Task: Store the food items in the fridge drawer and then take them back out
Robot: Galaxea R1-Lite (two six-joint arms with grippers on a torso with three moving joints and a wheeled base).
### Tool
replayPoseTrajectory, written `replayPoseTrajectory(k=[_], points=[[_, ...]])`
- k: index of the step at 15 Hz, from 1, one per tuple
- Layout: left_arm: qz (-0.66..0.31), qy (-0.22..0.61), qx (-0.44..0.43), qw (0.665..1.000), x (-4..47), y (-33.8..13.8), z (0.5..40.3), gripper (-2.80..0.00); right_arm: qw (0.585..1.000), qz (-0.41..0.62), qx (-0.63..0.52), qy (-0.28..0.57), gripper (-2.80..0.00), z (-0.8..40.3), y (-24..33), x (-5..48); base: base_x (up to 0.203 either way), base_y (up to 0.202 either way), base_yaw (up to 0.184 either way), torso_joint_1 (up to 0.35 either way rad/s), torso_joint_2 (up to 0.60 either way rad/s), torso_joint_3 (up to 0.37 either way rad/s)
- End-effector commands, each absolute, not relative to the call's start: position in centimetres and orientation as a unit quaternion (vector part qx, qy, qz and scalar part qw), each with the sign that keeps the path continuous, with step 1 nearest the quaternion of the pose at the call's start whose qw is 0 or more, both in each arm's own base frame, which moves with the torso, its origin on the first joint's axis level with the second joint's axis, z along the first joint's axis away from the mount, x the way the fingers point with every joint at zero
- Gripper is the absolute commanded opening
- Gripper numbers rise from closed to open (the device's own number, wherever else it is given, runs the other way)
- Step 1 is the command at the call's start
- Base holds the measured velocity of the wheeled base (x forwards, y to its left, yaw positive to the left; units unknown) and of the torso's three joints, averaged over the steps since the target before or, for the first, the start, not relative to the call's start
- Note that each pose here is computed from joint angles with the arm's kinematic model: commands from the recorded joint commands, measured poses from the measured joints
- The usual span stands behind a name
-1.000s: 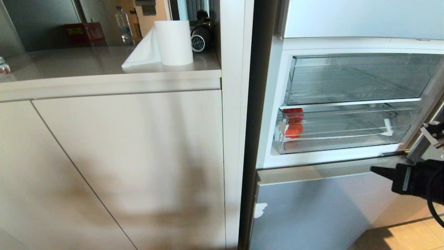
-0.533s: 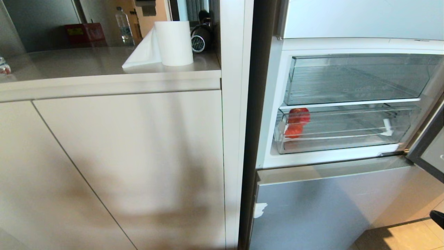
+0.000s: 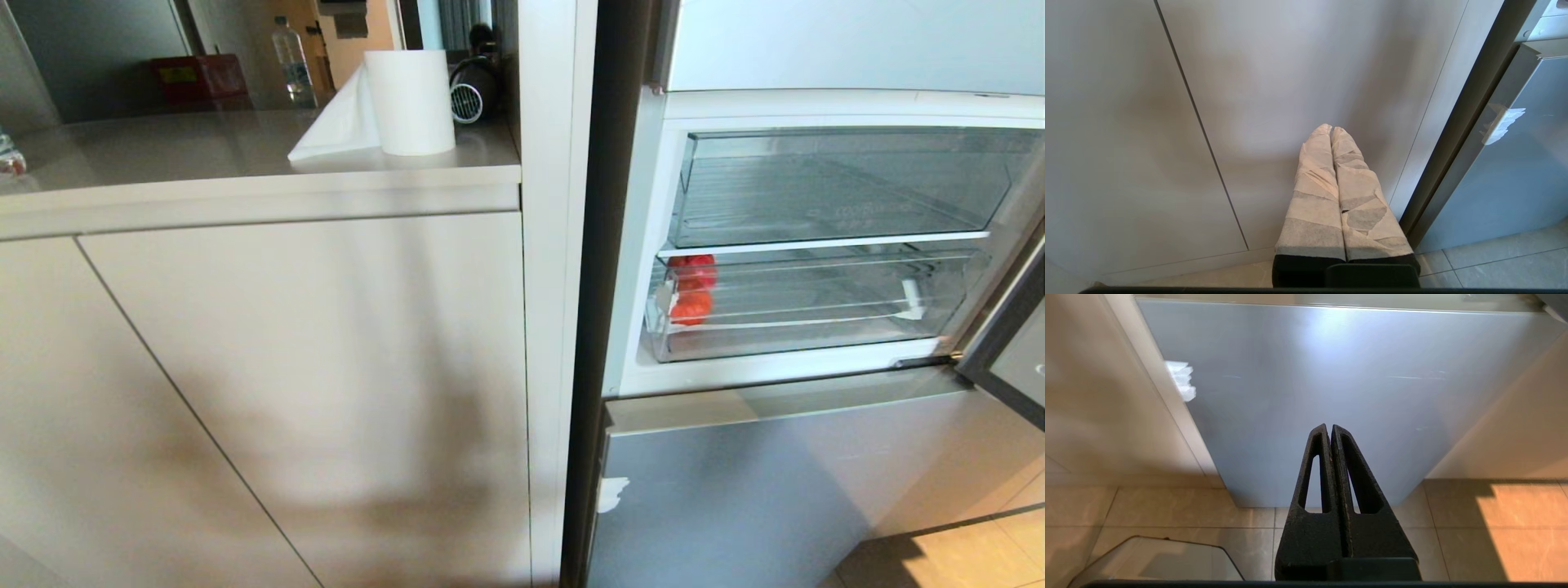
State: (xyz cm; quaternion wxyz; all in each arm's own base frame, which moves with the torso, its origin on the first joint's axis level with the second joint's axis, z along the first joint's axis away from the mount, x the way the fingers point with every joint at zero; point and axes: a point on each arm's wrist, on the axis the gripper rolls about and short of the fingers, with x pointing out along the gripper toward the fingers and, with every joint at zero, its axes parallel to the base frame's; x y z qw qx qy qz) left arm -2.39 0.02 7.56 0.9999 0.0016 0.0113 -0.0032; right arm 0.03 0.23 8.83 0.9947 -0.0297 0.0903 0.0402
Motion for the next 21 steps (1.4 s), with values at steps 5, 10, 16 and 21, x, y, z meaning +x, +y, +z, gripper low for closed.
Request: replayPoseTrajectory(k=[5,10,16,21], points=[[-0.003,0.011,0.001,1.0,-2.4,0.0,7.6,-2.8,0.999,0.028,-0.038,-0.016,-2.8,7.7,0.1,-2.4,0.0,0.0,0.0,0.0,0.0,0.0],[-0.003,0.011,0.002,1.0,-2.4,0.0,7.6,-2.8,0.999,0.012,-0.042,0.003,-2.8,7.5,0.0,-2.3,0.0,0.0,0.0,0.0,0.0,0.0],[-0.003,0.011,0.002,1.0,-2.4,0.0,7.6,-2.8,0.999,0.013,-0.045,0.004,-2.8,7.4,0.0,-2.3,-0.002,0.004,-0.116,0.003,0.0,0.002],[-0.003,0.011,0.002,1.0,-2.4,0.0,7.6,-2.8,0.999,0.012,-0.042,0.004,-2.8,7.4,0.0,-2.3,0.001,0.009,-0.175,0.004,0.0,0.003]])
